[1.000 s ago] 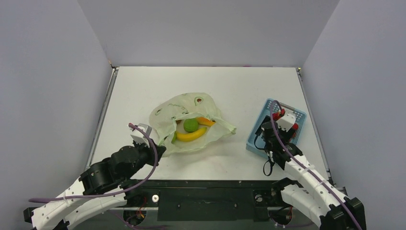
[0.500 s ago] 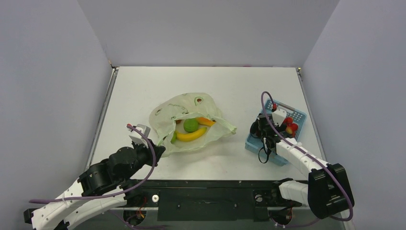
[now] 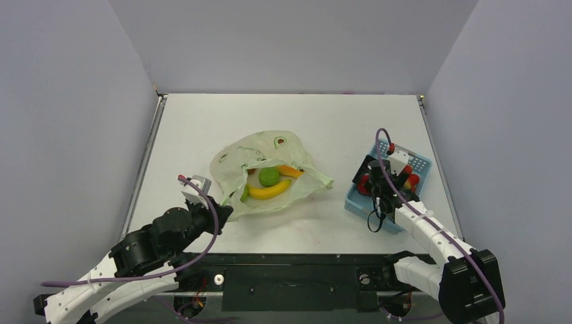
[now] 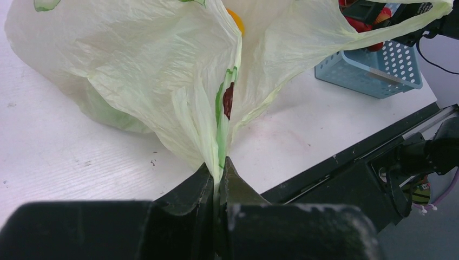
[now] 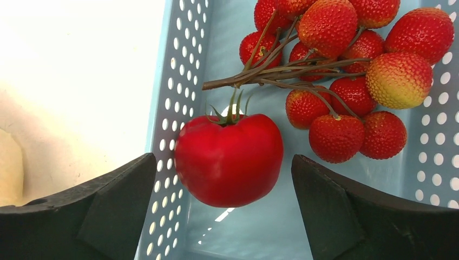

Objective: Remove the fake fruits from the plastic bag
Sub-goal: Place the fake fruit in the bin.

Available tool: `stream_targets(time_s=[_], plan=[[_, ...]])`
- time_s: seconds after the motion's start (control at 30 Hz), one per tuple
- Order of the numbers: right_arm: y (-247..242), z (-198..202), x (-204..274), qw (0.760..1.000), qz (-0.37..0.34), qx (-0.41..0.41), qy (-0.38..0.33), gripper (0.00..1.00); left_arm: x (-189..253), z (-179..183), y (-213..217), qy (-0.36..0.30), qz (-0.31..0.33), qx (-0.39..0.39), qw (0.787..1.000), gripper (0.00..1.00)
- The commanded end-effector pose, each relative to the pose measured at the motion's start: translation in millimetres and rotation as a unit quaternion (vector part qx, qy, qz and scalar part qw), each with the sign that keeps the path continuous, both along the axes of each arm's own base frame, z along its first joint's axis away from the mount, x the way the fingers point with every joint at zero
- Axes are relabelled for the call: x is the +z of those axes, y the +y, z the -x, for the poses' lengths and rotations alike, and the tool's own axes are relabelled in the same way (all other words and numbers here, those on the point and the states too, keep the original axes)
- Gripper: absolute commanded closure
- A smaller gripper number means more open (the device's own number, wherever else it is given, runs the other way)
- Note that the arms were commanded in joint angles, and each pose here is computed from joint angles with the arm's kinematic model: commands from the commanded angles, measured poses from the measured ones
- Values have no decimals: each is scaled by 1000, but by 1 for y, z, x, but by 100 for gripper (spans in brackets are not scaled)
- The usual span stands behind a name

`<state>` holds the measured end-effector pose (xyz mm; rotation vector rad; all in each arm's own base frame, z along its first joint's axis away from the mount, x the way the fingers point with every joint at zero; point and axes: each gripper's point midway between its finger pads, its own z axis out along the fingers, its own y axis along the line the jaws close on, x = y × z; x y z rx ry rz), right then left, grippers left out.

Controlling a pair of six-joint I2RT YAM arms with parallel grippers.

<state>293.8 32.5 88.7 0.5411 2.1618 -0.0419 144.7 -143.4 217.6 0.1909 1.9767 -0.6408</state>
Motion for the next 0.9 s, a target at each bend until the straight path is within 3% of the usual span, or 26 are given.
stream_targets(time_s=[0.0, 0.23, 0.63, 0.7, 0.87], plan=[[-2, -5, 18, 1000, 2, 1, -28, 9, 10, -2, -8, -14, 17, -10, 1000, 100], [2, -2, 31, 998, -10, 19, -60, 9, 9, -1, -8, -13, 17, -11, 1000, 100], [15, -6, 43, 997, -14, 53, -47, 13, 9, -1, -10, -13, 19, -15, 1000, 100], [20, -8, 58, 996, -17, 60, -59, 13, 9, -1, -10, -12, 18, -15, 1000, 100], [58, 3, 143, 977, -39, 113, -174, 13, 8, -1, -11, -12, 17, -17, 1000, 100]])
